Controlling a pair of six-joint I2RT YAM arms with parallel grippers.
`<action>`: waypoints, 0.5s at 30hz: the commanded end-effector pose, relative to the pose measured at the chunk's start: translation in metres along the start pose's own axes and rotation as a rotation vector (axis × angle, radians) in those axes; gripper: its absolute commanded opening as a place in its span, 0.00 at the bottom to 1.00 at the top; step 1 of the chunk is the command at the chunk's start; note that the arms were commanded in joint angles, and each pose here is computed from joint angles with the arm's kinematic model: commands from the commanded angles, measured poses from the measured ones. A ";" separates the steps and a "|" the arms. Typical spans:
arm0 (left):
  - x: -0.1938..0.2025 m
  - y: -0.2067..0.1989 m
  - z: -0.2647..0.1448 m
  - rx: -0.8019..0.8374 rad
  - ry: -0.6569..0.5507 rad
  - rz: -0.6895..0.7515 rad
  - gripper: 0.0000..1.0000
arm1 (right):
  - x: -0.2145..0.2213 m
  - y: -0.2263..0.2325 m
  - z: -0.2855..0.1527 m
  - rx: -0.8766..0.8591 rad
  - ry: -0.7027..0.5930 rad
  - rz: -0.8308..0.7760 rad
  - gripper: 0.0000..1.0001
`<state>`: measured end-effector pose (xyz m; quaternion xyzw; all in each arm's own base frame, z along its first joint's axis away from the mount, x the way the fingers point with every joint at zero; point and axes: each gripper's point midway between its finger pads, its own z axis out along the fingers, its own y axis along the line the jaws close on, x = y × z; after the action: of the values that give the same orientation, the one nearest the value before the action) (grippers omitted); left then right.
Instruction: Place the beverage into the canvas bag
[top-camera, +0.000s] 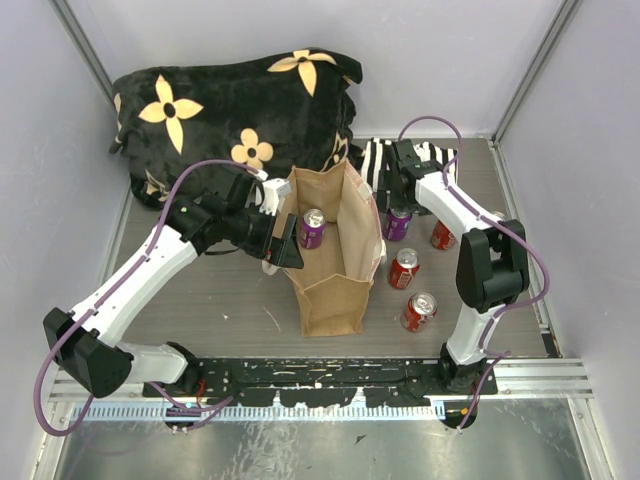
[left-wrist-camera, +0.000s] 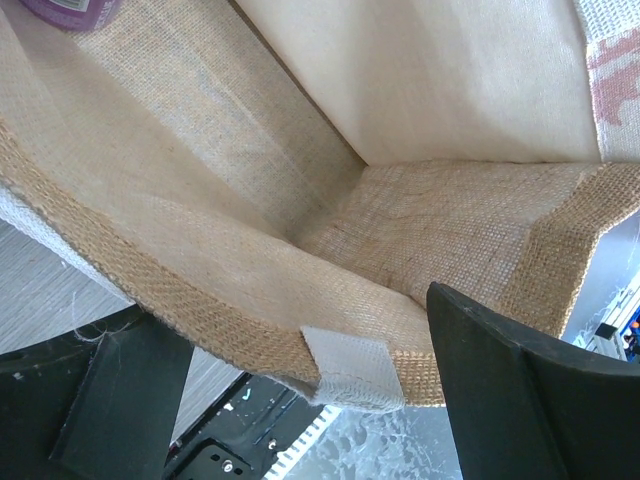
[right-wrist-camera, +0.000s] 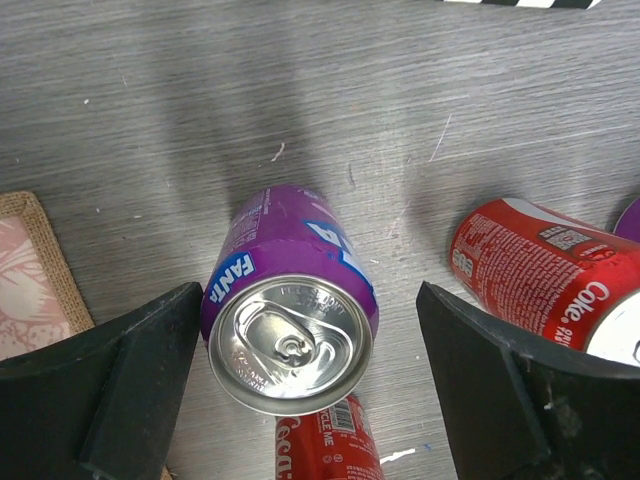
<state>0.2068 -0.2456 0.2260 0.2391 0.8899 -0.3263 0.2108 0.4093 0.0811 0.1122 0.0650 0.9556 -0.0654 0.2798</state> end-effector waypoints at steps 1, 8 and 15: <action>0.004 -0.004 -0.005 0.011 0.000 0.019 0.99 | -0.017 0.005 -0.003 -0.027 -0.029 0.011 0.91; 0.006 -0.003 -0.007 0.007 0.001 0.022 1.00 | -0.016 0.007 -0.003 -0.040 -0.018 0.016 0.27; 0.005 -0.002 -0.006 0.004 -0.002 0.021 1.00 | -0.031 0.006 -0.021 -0.049 -0.050 0.025 0.01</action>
<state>0.2057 -0.2446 0.2266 0.2405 0.8893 -0.3261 0.2120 0.4084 0.0847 0.1047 0.0597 0.9626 -0.0553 0.2586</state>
